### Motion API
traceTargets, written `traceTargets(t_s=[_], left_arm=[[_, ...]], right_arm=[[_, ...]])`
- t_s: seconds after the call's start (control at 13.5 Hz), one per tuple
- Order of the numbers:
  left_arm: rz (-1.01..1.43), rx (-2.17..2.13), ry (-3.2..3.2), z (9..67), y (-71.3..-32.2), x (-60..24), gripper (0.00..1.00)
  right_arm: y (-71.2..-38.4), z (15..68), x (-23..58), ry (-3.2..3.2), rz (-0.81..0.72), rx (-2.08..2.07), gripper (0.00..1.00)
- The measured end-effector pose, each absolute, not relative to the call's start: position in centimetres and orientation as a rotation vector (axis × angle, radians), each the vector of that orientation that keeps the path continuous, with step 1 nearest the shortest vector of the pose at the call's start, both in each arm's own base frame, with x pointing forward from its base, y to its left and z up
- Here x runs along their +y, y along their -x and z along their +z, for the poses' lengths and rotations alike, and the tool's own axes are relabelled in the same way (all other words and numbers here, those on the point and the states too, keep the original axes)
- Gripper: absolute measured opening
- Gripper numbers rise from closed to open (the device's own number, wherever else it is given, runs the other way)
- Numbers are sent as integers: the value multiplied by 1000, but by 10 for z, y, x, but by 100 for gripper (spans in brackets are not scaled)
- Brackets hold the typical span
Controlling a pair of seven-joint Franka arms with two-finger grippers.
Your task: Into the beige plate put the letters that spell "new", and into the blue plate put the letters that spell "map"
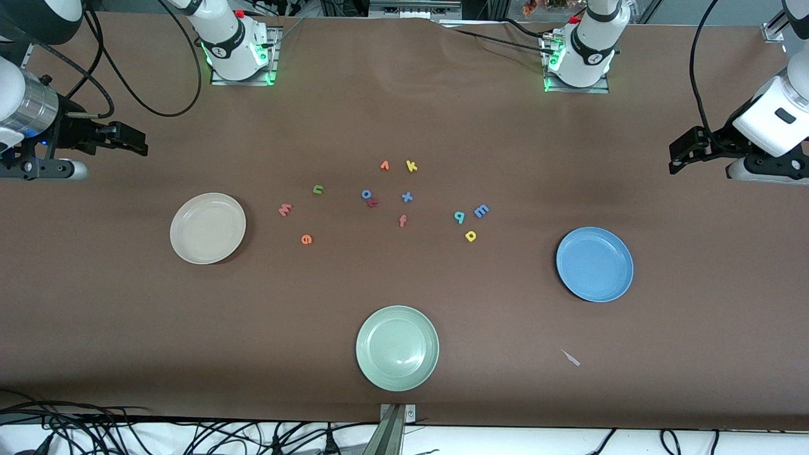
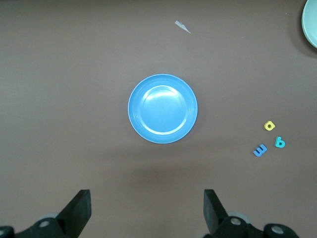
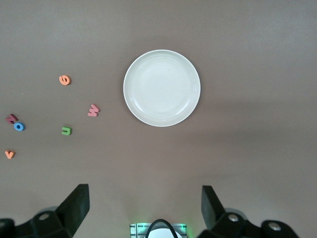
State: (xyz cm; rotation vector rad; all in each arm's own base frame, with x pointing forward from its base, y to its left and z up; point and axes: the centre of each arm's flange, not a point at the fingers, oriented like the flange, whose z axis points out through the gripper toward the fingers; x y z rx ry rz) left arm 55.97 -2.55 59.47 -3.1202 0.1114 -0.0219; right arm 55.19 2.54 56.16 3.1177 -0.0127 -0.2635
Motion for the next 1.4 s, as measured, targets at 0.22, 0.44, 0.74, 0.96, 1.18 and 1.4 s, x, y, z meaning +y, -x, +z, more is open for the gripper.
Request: traceTargets(t_s=[0.22,0.44,0.74,0.96,1.18,1.4], left_arm=[[-21,112,3120,595,-560,-26,100],[-21,115,3120,595,-560,-26,100],[-23,122,3120,595,-560,-29,100],[-27,132,3119,597,-559,-32,100],[-24,135,3119,597,-559,-33,100],[-17,136,3119,596,-559,-34,100]], right_arm=[[-552,562,25,-3118,-264,-13,100],[-552,562,25,-3118,-264,-13,100],[-552,562,25,-3118,-264,-13,100],[-552,562,25,-3118,-264,-13,100],[-552,562,25,-3118,-264,-13,100],[-552,562,25,-3118,-264,-13,100]])
